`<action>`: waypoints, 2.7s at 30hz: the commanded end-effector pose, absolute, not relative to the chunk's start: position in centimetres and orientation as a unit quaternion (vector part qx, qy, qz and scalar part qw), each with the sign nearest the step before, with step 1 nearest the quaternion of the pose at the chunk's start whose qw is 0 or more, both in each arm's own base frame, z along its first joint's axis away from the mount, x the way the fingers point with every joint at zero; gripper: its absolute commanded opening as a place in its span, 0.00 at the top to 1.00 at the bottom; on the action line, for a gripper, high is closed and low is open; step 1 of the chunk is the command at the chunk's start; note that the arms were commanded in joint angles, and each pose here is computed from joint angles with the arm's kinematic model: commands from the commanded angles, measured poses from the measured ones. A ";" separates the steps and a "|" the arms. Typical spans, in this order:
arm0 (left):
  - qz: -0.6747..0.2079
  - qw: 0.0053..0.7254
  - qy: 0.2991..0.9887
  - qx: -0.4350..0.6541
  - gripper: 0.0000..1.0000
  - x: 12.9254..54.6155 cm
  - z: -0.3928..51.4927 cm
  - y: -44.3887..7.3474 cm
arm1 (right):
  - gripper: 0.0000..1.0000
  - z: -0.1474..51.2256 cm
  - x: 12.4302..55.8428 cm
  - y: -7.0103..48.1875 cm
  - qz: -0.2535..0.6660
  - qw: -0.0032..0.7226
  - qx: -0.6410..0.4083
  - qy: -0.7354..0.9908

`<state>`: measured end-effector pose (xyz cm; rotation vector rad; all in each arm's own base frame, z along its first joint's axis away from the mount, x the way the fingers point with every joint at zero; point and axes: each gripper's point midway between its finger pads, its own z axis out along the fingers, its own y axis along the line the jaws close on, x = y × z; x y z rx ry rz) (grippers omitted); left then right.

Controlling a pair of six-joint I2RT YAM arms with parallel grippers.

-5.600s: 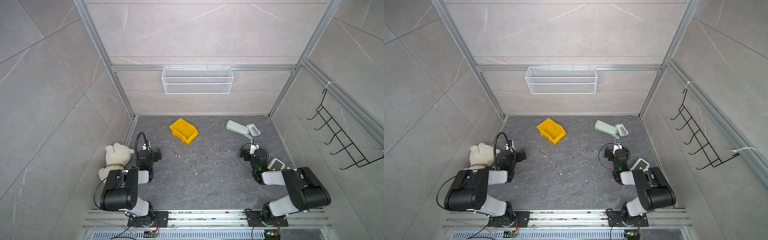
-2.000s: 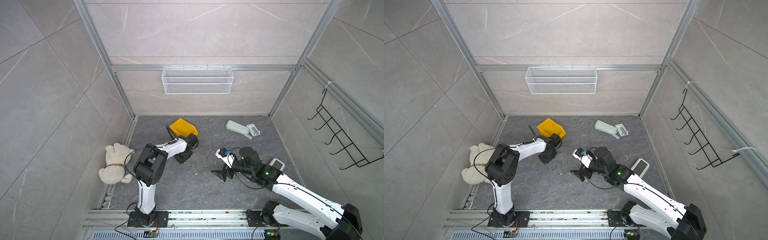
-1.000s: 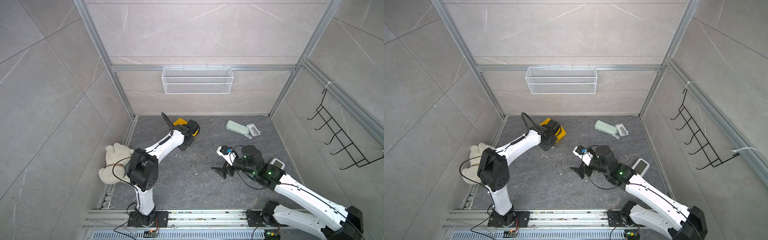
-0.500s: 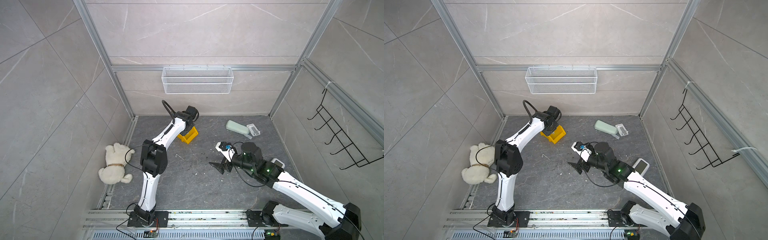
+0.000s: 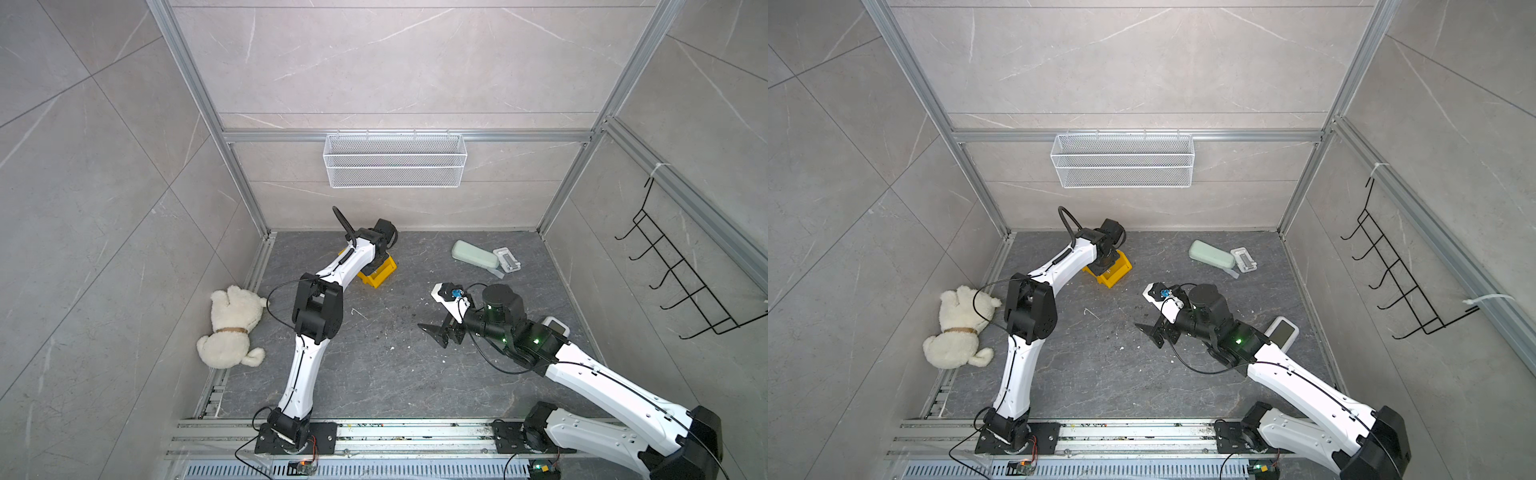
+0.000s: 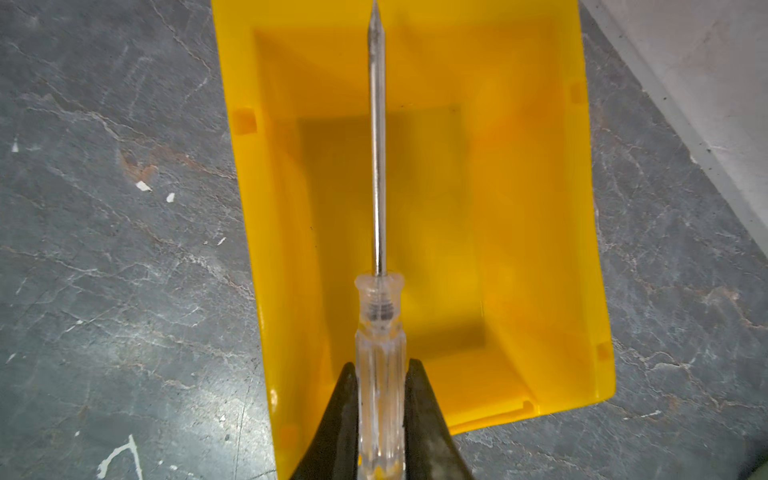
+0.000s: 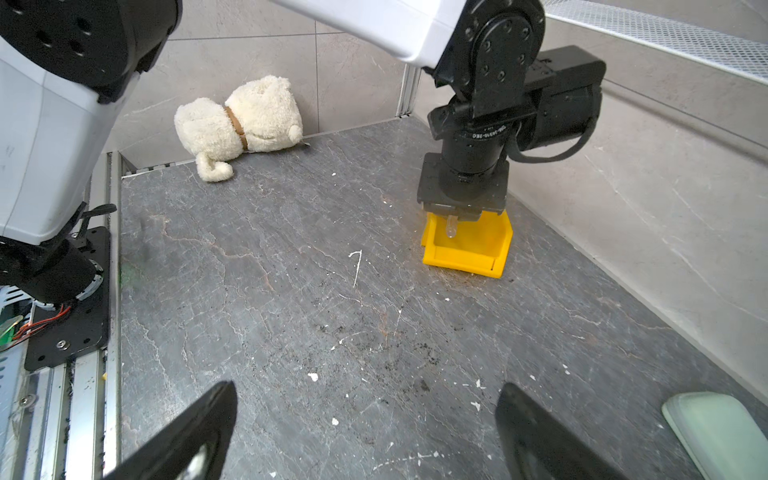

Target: Put the screwdriver in the bin

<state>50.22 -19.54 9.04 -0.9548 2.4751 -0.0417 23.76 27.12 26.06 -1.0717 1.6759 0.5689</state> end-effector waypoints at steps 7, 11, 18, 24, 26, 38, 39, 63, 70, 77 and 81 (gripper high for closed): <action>-0.007 0.244 0.906 -0.345 0.92 50.9 7.8 -19.3 | 0.01 27.2 23.3 27.1 0.243 0.517 -0.444 0.690; -0.011 0.248 0.904 -0.348 0.79 51.0 8.2 -19.4 | 0.01 27.3 23.2 27.0 0.242 0.518 -0.444 0.689; -0.022 0.266 0.899 -0.347 0.62 51.0 10.5 -19.2 | 0.01 27.4 23.1 27.0 0.244 0.518 -0.444 0.689; -0.028 0.292 0.895 -0.335 0.59 51.1 13.4 -19.0 | 0.01 27.5 23.0 27.0 0.247 0.520 -0.443 0.687; -0.033 0.308 0.893 -0.328 0.57 51.1 15.1 -19.0 | 0.01 27.6 23.0 27.1 0.247 0.521 -0.442 0.687; -0.039 0.402 0.869 -0.285 0.40 48.1 25.0 -16.4 | 0.01 28.4 24.2 26.5 0.239 0.554 -0.402 0.689; -0.037 0.409 0.867 -0.281 0.38 47.6 25.4 -16.0 | 0.01 28.6 24.2 26.4 0.240 0.558 -0.398 0.688; 0.101 0.602 0.792 -0.006 0.00 33.3 21.3 -5.6 | 0.01 23.5 30.6 16.6 -0.010 0.647 -0.193 0.738; 0.076 0.605 0.792 -0.043 0.00 32.9 16.9 -1.2 | 0.01 19.5 34.3 10.7 -0.102 0.640 -0.107 0.754; 0.082 0.605 0.792 -0.033 0.00 34.8 14.2 1.2 | 0.01 14.3 37.3 5.2 -0.111 0.603 -0.054 0.788; 0.089 0.598 0.796 -0.024 0.00 36.7 12.8 1.5 | 0.01 11.2 38.1 4.1 -0.089 0.587 -0.033 0.804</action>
